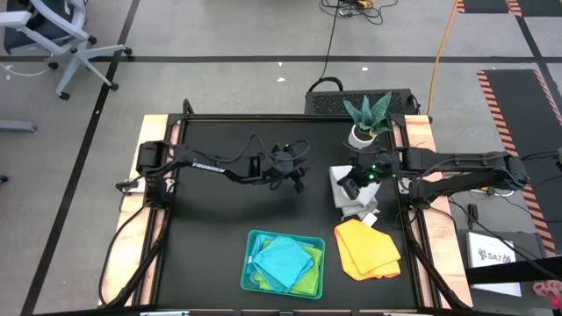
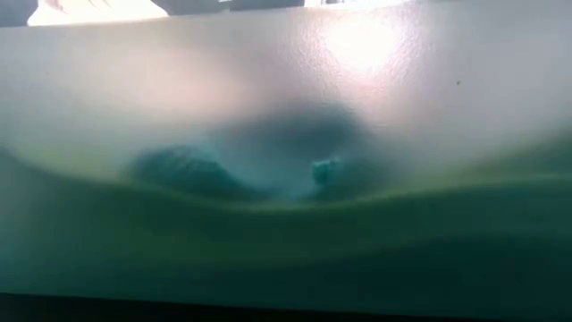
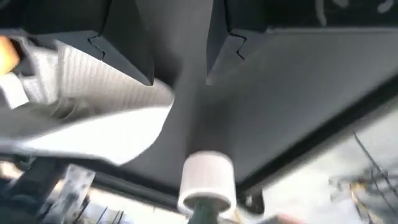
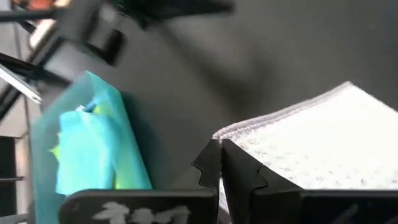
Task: Fold microfiber towels
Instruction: Fold the gray microfiber cloth
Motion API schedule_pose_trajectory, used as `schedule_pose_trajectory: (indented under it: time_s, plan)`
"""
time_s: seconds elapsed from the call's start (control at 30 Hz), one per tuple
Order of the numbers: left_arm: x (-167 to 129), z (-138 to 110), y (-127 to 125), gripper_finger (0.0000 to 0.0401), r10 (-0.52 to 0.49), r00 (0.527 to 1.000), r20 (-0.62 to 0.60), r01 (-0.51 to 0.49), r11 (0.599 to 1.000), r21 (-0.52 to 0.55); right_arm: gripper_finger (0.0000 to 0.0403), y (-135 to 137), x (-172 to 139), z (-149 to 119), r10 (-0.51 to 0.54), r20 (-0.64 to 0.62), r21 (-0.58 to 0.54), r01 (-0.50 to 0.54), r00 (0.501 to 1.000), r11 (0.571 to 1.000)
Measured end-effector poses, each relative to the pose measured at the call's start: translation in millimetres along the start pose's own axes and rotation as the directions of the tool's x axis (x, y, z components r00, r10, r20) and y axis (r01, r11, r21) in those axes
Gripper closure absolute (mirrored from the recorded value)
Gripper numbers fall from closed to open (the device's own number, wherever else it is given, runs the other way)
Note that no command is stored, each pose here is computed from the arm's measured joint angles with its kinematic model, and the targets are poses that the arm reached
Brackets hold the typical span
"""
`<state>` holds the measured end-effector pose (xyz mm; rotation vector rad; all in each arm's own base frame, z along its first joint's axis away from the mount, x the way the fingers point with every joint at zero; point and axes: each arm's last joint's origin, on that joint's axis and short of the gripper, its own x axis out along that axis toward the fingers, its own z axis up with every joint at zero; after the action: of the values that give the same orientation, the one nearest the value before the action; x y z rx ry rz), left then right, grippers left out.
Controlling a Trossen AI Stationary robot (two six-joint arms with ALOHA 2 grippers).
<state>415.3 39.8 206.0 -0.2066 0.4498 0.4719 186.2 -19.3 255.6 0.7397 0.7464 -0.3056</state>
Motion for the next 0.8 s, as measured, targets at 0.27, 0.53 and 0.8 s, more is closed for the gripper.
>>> schedule_pose_trajectory:
  time_s: [0.27, 0.53, 0.8]
  plan:
    - [6, -9, -3, 0.0252, -0.093, 0.994, -0.064, 0.085, 0.988, -0.128, 0.0403, -2, -13, 5, 0.032, 0.081, -0.006, -0.031, 0.996, 0.999]
    - [-6, -18, -32, 0.0252, -0.150, 0.986, -0.077, 0.166, 0.942, 0.292, 0.0403, -9, -17, 10, 0.010, 0.114, 0.015, -0.012, 0.993, 1.000]
    - [1, -28, -46, 0.0252, -0.152, 0.988, -0.012, 0.139, 0.862, 0.488, 0.0403, -12, -17, 12, -0.002, 0.124, 0.031, -0.002, 0.992, 1.000]
